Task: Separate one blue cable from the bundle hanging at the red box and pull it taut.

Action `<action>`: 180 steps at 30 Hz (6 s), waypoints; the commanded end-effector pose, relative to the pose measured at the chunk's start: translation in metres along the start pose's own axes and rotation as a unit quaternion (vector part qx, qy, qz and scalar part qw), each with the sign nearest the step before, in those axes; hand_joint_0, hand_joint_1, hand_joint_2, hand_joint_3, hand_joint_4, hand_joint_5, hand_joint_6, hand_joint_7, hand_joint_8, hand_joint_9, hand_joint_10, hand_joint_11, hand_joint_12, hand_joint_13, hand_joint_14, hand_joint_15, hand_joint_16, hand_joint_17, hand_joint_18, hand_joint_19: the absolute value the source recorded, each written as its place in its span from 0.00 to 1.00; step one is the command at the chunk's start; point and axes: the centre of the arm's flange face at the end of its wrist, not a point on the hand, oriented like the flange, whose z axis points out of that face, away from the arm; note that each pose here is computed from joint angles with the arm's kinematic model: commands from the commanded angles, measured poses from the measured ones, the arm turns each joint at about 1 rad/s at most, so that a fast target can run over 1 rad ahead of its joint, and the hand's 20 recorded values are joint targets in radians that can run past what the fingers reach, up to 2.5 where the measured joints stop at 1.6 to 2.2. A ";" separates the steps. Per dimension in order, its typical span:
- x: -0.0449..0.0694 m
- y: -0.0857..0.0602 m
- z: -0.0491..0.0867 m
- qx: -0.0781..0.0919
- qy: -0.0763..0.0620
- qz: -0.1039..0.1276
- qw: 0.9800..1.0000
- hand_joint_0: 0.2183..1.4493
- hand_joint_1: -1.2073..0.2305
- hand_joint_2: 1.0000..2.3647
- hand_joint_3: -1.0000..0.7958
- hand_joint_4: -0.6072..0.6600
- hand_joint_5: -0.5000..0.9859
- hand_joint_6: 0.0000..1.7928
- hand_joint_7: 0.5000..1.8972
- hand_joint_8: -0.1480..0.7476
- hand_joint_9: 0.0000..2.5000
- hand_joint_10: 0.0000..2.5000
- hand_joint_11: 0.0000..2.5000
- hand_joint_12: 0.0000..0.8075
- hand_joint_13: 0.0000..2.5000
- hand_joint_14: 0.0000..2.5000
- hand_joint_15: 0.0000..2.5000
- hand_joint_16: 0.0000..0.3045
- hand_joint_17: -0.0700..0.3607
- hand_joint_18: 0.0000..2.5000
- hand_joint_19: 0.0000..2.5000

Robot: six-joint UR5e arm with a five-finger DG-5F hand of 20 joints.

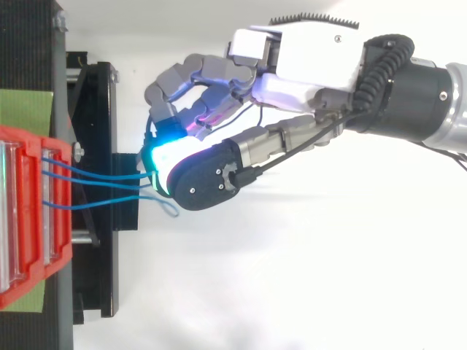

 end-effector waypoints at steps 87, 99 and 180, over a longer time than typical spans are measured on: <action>0.002 -0.010 -0.005 0.002 0.001 -0.002 1.000 0.41 0.41 0.01 0.36 0.51 0.18 0.54 0.64 0.50 0.22 0.00 0.15 0.25 0.24 0.01 0.11 0.11 0.33 0.24 0.24; 0.001 -0.010 -0.005 0.002 0.000 -0.002 1.000 0.41 0.42 0.01 0.36 0.51 0.17 0.55 0.62 0.50 0.26 0.01 0.36 0.28 0.35 0.01 0.45 0.10 0.32 0.26 0.33; 0.002 -0.010 -0.005 0.002 0.001 -0.002 1.000 0.39 0.44 0.01 0.34 0.60 0.14 0.54 0.59 0.43 0.18 0.78 0.45 0.30 0.26 0.71 0.56 0.10 0.33 0.32 0.50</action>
